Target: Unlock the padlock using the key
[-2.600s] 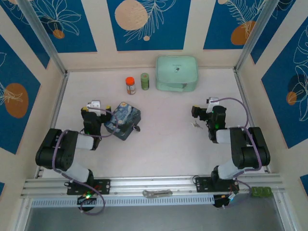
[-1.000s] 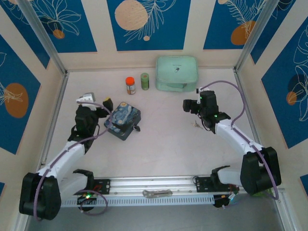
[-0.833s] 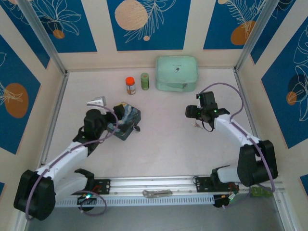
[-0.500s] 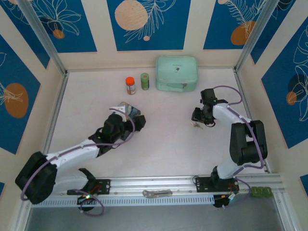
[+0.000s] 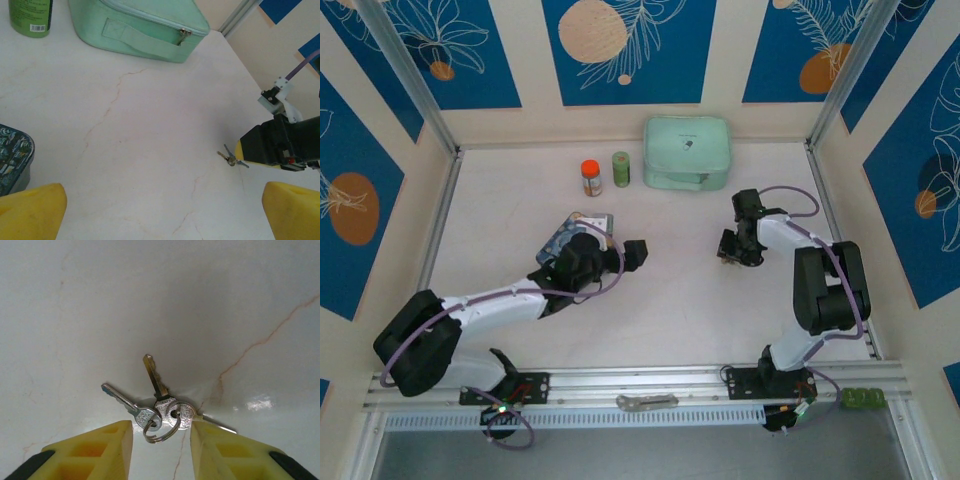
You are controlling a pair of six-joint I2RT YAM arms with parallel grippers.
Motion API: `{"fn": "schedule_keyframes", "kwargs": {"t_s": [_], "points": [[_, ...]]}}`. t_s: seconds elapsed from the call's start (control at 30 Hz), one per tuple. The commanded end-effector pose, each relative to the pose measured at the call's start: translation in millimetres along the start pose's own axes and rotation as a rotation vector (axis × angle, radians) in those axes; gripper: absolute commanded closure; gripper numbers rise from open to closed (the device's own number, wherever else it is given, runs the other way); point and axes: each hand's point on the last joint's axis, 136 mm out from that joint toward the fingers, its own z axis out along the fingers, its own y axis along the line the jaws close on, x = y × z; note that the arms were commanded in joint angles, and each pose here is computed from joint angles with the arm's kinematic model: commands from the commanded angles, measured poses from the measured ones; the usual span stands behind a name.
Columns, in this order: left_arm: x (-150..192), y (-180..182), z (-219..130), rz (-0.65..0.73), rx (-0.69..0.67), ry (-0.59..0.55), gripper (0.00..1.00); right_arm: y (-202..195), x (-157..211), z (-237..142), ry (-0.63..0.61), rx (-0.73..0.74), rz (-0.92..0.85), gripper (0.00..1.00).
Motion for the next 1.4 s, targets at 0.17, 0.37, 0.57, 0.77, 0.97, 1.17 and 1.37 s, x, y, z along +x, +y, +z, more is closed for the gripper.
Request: {"fn": "schedule_keyframes", "kwargs": {"t_s": [0.17, 0.37, 0.57, 0.77, 0.97, 1.17, 1.37], "points": [[-8.9, -21.8, 2.0, -0.023, 0.054, -0.017, 0.0, 11.6, 7.2, -1.0, 0.014, -0.062, 0.035, 0.96], [-14.2, -36.0, 11.8, -0.148, 0.087, -0.04, 0.04, 62.1, 10.1, -52.6, -0.08, -0.335, -0.048, 1.0], [-18.2, -49.1, 25.1, -0.364, 0.156, -0.08, 0.07, 107.5, 32.7, -92.9, -0.113, -0.597, -0.134, 1.0], [-4.8, -52.6, 37.7, -0.54, 0.16, -0.109, 0.07, 135.6, 57.0, -106.1, -0.082, -0.763, -0.117, 1.0], [20.1, -52.8, 54.0, -0.701, 0.18, -0.063, 0.08, 150.2, 64.3, -116.7, -0.105, -0.83, -0.123, 1.0], [31.3, -66.8, 68.0, -0.812, 0.258, -0.021, 0.08, 159.2, 66.2, -118.1, -0.095, -0.885, -0.114, 1.0], [27.1, -77.0, 68.5, -0.838, 0.3, -0.015, 0.08, 165.4, 66.5, -113.0, -0.086, -0.901, -0.116, 1.0]]}}
